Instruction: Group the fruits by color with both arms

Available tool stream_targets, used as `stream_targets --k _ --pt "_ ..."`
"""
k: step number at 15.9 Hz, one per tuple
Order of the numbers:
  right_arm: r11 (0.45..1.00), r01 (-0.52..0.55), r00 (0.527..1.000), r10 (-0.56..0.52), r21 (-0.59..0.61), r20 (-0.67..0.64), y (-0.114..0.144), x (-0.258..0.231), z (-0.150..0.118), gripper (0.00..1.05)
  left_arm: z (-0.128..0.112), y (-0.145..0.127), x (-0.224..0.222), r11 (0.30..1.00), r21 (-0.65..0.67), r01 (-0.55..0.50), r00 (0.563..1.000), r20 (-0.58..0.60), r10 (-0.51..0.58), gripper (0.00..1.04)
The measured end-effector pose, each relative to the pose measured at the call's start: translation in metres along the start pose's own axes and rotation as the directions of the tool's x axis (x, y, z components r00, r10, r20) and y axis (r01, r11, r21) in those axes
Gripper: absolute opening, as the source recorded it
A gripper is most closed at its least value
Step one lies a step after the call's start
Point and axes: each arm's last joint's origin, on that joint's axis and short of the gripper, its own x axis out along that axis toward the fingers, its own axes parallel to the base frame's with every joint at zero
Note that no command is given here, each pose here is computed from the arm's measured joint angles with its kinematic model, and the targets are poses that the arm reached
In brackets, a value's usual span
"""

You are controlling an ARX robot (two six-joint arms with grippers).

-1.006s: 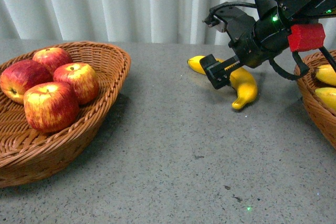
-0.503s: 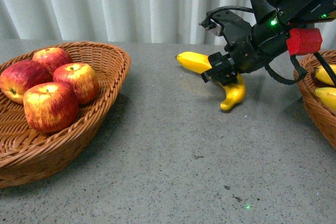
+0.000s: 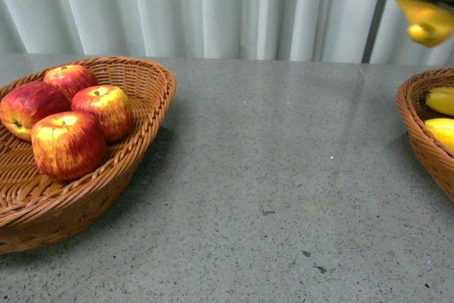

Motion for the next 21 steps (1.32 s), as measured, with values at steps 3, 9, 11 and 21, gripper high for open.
stream_targets --k 3,9,11,21 --pt "0.995 0.085 0.996 -0.083 0.043 -0.032 -0.038 -0.058 -0.019 0.34 0.000 0.000 0.000 1.000 0.000 0.000 1.000 0.000 0.000 0.98" --pt "0.960 0.251 0.945 -0.271 -0.125 -0.182 -0.070 -0.110 -0.074 0.34 0.000 0.000 0.000 1.000 0.000 0.000 1.000 0.000 0.000 0.98" --pt "0.959 0.225 0.939 -0.260 -0.171 -0.224 -0.067 -0.112 -0.085 0.46 0.000 0.000 0.000 1.000 0.000 0.000 1.000 0.000 0.000 0.98" --pt "0.871 0.487 0.816 -0.426 -0.068 0.391 0.070 -0.240 -0.105 0.31 0.000 0.000 0.000 1.000 0.000 0.000 1.000 0.000 0.000 0.98"
